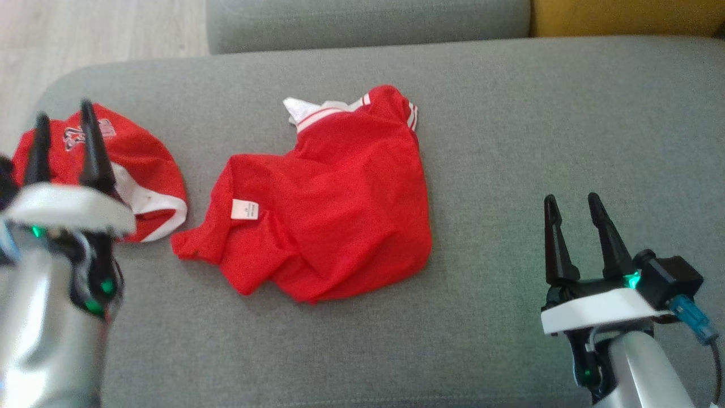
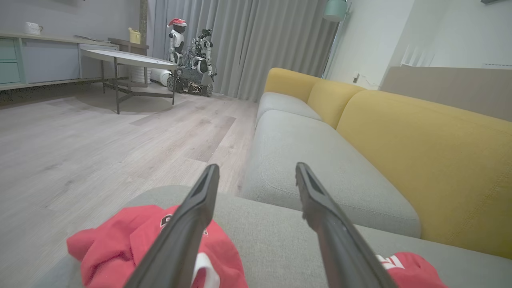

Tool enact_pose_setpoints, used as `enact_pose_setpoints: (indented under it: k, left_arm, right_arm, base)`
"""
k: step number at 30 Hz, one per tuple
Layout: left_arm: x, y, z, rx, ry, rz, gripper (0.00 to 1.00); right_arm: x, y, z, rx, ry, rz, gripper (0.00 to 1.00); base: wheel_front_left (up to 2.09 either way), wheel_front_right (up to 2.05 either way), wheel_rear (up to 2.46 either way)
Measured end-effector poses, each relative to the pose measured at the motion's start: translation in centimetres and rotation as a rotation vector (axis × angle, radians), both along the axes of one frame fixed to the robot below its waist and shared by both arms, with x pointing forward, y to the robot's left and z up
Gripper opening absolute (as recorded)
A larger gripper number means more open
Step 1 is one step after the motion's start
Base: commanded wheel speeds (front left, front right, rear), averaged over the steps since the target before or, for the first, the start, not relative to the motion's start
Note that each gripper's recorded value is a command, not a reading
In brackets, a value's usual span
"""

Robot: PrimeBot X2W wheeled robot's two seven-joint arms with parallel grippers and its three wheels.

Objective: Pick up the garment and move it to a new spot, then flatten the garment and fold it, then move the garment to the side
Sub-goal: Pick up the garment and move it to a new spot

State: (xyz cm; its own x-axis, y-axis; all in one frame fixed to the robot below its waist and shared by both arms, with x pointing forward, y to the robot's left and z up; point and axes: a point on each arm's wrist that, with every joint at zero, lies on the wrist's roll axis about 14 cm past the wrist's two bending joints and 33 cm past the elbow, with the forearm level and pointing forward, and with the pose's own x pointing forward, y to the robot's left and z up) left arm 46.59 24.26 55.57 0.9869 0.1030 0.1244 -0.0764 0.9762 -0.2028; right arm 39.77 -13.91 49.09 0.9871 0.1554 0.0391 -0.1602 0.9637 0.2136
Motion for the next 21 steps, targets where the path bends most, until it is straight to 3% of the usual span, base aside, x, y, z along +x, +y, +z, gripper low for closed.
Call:
enact_pose_setpoints:
  k: [11,21]
  left_arm:
    - [-9.1,-3.6,-5.0,-0.117,0.07,0.0,1.0]
    - [-9.8,-5.9,-6.9,-0.08,0.121,-0.071,1.0]
  right_arm:
    - [-2.1,-0.1,0.8,-0.01,-0.021,0.0,1.0]
    - [-2.6,-0.6,1.1,-0.02,-0.032,-0.015,1.0]
  base:
    - [0.0,0.0,0.0]
    - [0.0,0.0,0.0]
